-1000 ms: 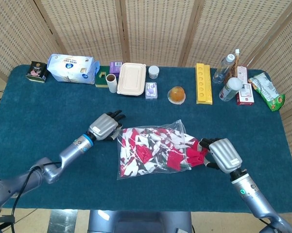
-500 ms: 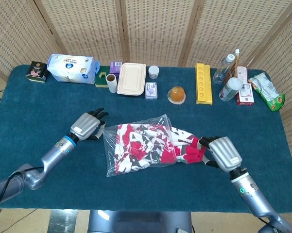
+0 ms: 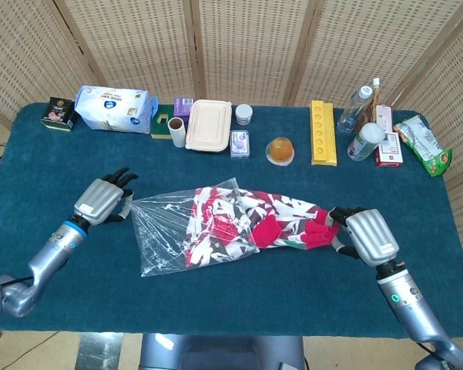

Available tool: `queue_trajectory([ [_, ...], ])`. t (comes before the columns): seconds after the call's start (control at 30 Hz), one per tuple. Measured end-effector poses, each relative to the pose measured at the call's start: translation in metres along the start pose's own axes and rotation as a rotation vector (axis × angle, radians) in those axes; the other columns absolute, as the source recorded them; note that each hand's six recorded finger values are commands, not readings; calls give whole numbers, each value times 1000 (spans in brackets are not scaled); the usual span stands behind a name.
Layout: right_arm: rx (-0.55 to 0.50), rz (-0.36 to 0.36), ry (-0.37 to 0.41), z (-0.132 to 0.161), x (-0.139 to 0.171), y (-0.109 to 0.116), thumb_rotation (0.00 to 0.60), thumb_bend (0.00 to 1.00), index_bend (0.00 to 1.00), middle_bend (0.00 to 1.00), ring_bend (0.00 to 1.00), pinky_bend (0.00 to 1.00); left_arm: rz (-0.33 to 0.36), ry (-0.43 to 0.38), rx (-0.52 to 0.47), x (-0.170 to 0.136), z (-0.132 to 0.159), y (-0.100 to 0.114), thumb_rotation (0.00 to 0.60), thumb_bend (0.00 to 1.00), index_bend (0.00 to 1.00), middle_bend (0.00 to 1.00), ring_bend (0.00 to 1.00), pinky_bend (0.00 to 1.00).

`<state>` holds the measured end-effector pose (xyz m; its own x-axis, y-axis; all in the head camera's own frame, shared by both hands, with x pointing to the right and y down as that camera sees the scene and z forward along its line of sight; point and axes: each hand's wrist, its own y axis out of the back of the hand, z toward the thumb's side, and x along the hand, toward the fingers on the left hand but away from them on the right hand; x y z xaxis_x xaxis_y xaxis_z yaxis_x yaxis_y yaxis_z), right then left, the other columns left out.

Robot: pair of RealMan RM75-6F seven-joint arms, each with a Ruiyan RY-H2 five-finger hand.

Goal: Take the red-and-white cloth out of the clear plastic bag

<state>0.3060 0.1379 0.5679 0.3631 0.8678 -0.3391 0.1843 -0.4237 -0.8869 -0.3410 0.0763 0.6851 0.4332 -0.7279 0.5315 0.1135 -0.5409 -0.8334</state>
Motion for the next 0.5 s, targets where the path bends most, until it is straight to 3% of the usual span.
queue_trajectory([
  [0.5,33,-55,-134,-47,21,25,600,612,730,531,621,601,19,120,50,-37,-43,9,600,563,616,160,65,255],
])
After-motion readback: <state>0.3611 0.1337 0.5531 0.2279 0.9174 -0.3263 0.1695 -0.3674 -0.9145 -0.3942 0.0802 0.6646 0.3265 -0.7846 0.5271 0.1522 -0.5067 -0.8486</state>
